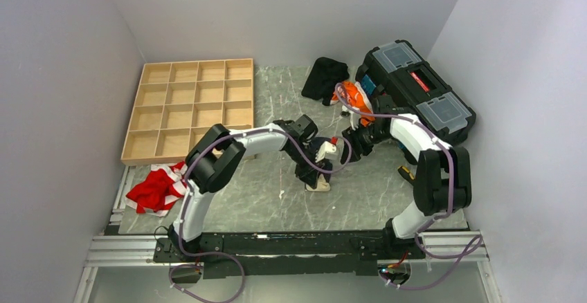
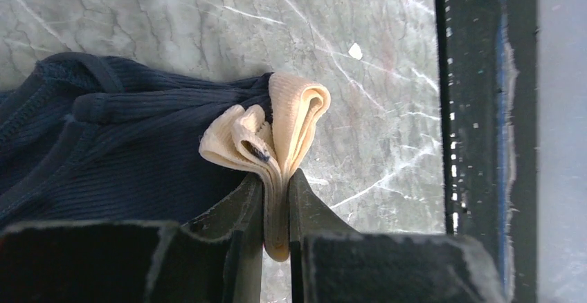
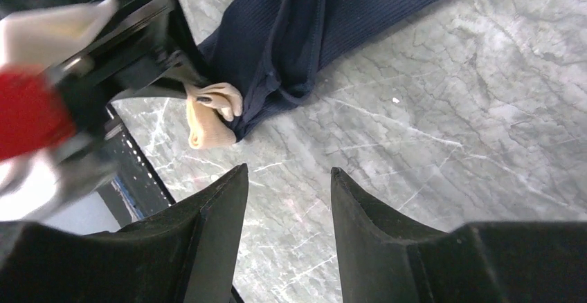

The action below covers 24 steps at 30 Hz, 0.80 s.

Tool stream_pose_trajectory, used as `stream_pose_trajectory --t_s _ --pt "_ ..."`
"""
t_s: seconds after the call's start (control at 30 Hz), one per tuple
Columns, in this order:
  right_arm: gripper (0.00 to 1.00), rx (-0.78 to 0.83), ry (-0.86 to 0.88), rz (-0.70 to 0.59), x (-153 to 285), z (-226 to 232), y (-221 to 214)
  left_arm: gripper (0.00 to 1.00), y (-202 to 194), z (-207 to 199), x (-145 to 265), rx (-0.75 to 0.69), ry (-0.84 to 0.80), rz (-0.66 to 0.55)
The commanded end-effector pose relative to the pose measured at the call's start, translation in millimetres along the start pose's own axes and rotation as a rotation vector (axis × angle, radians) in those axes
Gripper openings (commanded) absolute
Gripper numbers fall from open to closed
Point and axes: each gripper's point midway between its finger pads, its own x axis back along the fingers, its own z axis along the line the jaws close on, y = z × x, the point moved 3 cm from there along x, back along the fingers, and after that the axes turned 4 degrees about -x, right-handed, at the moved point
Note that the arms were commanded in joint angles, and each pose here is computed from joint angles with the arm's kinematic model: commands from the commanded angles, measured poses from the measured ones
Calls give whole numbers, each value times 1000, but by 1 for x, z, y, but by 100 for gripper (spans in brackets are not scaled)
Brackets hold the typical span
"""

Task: Roll the underwear
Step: Roll the underwear to the center of the board.

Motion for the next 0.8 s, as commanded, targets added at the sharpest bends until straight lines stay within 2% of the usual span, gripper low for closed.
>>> stream_pose_trajectory --t_s 0.0,0.3,0.43,0.77 --pt "50 87 -41 -126 15 10 16 0 -10 -8 -3 169 -179 -27" --pt "49 224 -108 -157 29 27 -2 0 -15 12 -10 362 -293 -70" --pt "51 336 -166 -139 27 36 -7 0 -18 21 -12 452 -335 -80" --pt "63 718 -334 41 -31 67 -21 0 -23 38 -14 650 -398 -110"
